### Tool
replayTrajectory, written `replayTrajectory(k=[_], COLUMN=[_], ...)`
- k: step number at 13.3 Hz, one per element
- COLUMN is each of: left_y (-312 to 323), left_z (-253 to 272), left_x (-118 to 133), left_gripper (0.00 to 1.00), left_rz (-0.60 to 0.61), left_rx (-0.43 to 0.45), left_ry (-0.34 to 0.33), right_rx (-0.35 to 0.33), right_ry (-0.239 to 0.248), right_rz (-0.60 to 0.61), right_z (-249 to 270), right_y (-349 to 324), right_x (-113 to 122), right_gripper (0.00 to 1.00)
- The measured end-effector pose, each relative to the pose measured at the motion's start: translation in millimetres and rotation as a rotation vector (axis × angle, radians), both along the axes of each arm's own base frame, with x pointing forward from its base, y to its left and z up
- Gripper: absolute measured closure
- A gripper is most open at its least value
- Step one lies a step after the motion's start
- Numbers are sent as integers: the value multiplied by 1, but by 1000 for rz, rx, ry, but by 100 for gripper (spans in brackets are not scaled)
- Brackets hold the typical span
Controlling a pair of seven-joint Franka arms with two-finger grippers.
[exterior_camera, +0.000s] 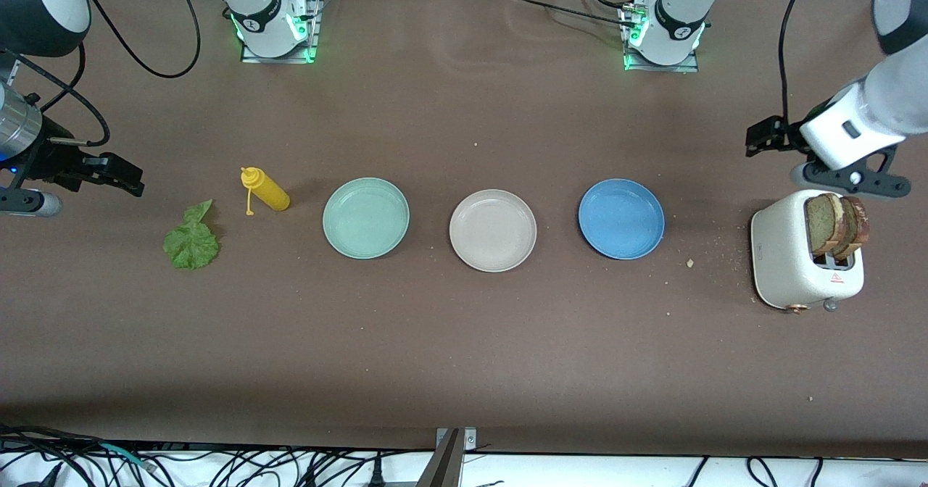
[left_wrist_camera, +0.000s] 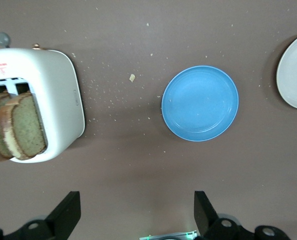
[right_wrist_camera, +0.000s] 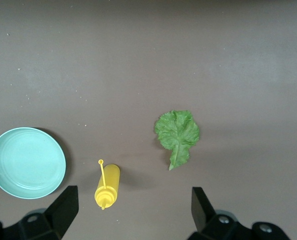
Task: Make sandwich in beige plate with both arms
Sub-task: 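Lower the left gripper onto a toast slice in the white toaster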
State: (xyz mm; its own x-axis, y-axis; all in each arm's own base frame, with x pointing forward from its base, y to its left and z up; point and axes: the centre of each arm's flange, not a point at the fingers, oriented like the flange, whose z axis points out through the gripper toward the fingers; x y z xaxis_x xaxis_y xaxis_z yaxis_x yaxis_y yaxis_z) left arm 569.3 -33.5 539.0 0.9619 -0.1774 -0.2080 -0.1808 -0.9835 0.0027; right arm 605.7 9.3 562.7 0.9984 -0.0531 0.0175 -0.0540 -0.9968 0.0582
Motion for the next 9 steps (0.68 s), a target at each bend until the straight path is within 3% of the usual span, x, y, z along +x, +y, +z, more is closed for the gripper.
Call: replayTrajectory(k=[6,9], left_y=[4,19], left_z=[-31,-37], left_x=[11,16], left_gripper=[0,0], left_rz=[10,37], left_rx=[5,7], left_ry=[51,47], right_rx=[0,0], right_ry=[1,1], right_rz=[0,0], right_z=[-1,-1], right_y=[0,0], right_x=[0,0], right_gripper=[0,0])
